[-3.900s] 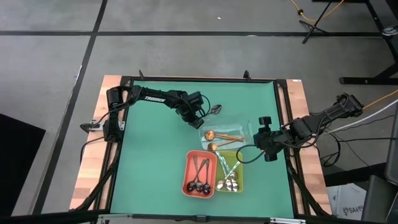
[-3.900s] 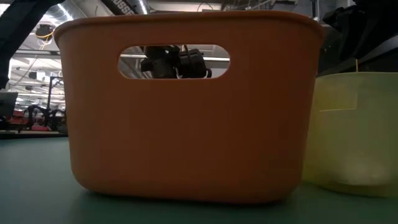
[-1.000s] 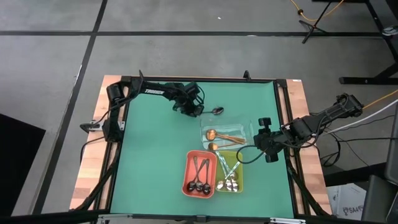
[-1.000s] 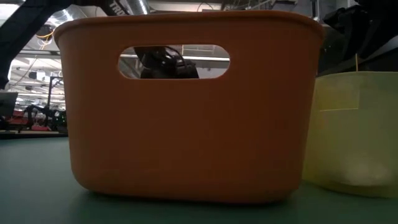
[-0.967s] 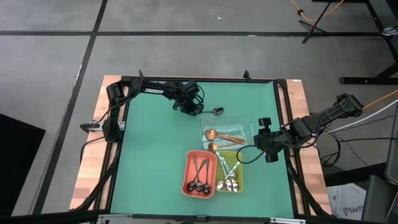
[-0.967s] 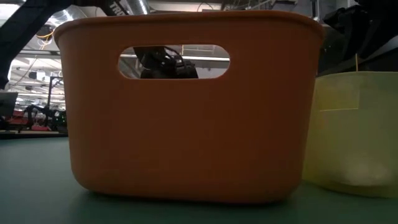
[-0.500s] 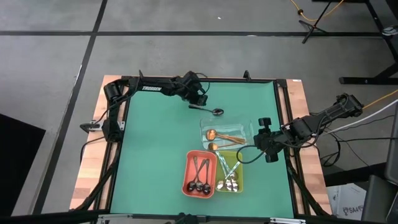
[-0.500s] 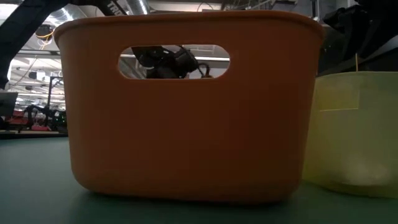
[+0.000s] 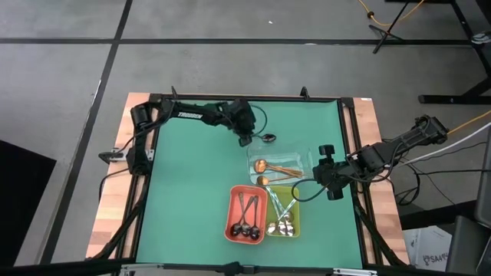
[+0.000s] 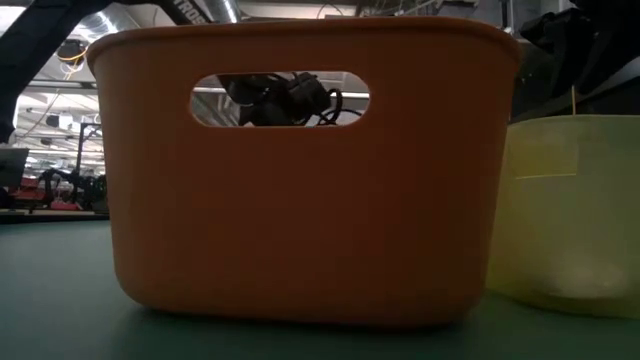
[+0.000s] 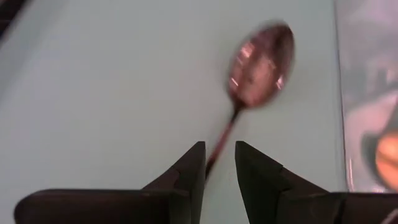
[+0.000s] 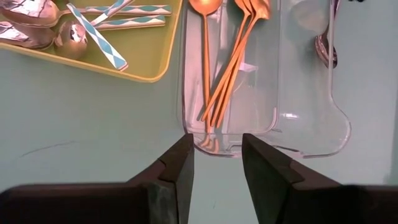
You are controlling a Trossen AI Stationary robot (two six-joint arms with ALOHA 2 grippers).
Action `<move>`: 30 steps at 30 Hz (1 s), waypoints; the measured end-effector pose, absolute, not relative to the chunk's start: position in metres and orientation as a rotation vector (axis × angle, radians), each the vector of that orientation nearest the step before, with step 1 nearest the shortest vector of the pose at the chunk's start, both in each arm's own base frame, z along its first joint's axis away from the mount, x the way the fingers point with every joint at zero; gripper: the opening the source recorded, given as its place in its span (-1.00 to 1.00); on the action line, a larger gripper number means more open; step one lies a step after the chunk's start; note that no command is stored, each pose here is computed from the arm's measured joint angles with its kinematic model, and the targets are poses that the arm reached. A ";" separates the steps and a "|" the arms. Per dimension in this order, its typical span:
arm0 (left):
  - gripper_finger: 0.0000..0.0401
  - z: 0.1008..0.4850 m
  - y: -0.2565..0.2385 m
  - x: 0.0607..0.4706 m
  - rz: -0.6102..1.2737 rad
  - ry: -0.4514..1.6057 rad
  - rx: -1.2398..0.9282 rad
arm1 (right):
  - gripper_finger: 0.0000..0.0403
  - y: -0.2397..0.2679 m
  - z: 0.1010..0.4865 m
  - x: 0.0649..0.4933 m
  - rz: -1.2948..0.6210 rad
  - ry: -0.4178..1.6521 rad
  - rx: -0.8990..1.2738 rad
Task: Sort silverware by color (type)
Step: Put the black spoon into the orange bin
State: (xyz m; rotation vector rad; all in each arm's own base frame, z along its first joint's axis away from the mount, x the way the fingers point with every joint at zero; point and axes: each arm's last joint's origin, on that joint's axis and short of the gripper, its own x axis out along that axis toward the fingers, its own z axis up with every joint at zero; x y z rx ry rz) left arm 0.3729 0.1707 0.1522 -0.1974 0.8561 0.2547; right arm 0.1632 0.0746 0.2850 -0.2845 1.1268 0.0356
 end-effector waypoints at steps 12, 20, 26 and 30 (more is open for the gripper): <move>-0.59 0.130 0.166 0.376 0.231 0.953 -0.083 | -0.38 0.075 0.285 0.163 0.034 1.126 -0.282; -0.59 0.129 0.173 0.373 0.261 0.957 -0.087 | -0.38 0.075 0.285 0.163 0.034 1.126 -0.282; -0.59 0.122 0.176 0.370 0.247 0.989 -0.112 | -0.38 0.075 0.285 0.163 0.034 1.125 -0.281; -0.59 0.116 0.177 0.369 0.218 1.012 -0.099 | -0.38 0.075 0.285 0.163 0.034 1.126 -0.281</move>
